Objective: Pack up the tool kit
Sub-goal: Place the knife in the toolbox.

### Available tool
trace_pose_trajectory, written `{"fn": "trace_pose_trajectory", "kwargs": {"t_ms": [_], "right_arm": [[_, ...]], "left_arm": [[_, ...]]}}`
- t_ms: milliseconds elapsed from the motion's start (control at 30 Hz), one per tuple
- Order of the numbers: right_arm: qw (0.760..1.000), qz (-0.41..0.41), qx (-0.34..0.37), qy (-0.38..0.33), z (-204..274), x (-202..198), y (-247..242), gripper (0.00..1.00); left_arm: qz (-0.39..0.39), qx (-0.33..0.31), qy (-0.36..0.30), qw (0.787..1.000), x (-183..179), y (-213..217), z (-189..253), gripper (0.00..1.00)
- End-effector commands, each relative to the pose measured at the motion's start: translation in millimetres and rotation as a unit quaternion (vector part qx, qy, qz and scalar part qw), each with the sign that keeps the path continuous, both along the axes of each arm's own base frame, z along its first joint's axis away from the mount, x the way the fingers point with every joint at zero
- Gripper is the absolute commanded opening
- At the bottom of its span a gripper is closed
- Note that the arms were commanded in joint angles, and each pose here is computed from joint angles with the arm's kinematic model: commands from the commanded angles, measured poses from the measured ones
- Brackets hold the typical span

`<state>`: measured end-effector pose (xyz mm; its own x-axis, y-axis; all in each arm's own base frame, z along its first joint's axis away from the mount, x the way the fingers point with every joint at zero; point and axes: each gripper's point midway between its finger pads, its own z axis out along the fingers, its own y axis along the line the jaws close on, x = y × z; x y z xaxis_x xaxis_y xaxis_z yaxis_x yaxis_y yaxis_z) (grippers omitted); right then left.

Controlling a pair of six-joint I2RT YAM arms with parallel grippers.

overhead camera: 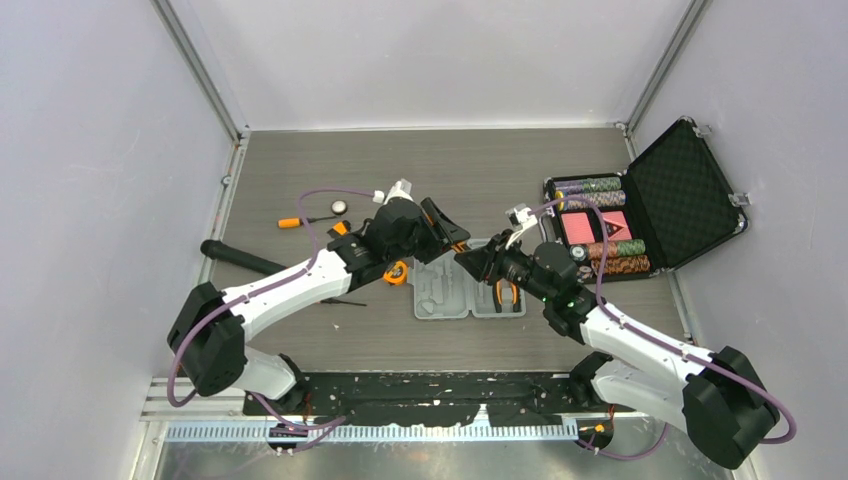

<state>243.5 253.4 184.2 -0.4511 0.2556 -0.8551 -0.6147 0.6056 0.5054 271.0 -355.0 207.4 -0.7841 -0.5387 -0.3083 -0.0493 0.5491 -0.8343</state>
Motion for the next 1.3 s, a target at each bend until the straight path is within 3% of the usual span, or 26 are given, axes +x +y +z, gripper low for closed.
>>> {"fn": "trace_pose_trajectory", "kwargs": {"t_ms": [0,133,200,267,400,533,667,933,1267], "right_arm": [[0.999,-0.006,0.012,-0.042,19.2,1.9,-0.1,0.05],[0.999,-0.021,0.011,-0.039,16.3,4.2,-4.4,0.08],[0.999,-0.029,0.007,-0.034,13.6,4.7,-7.0,0.15],[0.999,-0.039,0.007,-0.033,14.2,5.7,-10.5,0.27],[0.997,-0.071,0.007,-0.034,19.9,7.0,-23.5,0.66],[0.988,-0.150,-0.008,-0.034,21.1,14.9,-53.2,0.84],[0.974,-0.223,-0.028,-0.037,19.9,18.4,-85.2,0.89],[0.936,-0.348,-0.050,-0.016,8.1,19.2,-138.8,0.95],[0.933,-0.353,-0.061,-0.015,5.3,20.7,-140.8,0.97]], "left_arm": [[0.000,-0.042,-0.018,0.999,7.8,-8.7,28.8,0.46],[0.000,-0.034,-0.020,0.999,8.3,-5.0,28.2,0.23],[0.000,-0.023,-0.020,1.000,8.0,-0.9,25.9,0.12],[0.001,0.001,-0.018,1.000,8.2,6.7,19.1,0.04],[-0.012,0.076,-0.017,0.997,15.0,22.1,11.7,0.00],[-0.054,0.193,0.009,0.980,15.9,32.0,-9.5,0.00],[-0.100,0.256,0.048,0.960,12.5,30.8,-35.6,0.00],[-0.162,0.297,0.089,0.937,6.0,7.4,-81.1,0.00],[-0.184,0.331,0.116,0.918,4.9,-8.0,-117.6,0.00]]}}
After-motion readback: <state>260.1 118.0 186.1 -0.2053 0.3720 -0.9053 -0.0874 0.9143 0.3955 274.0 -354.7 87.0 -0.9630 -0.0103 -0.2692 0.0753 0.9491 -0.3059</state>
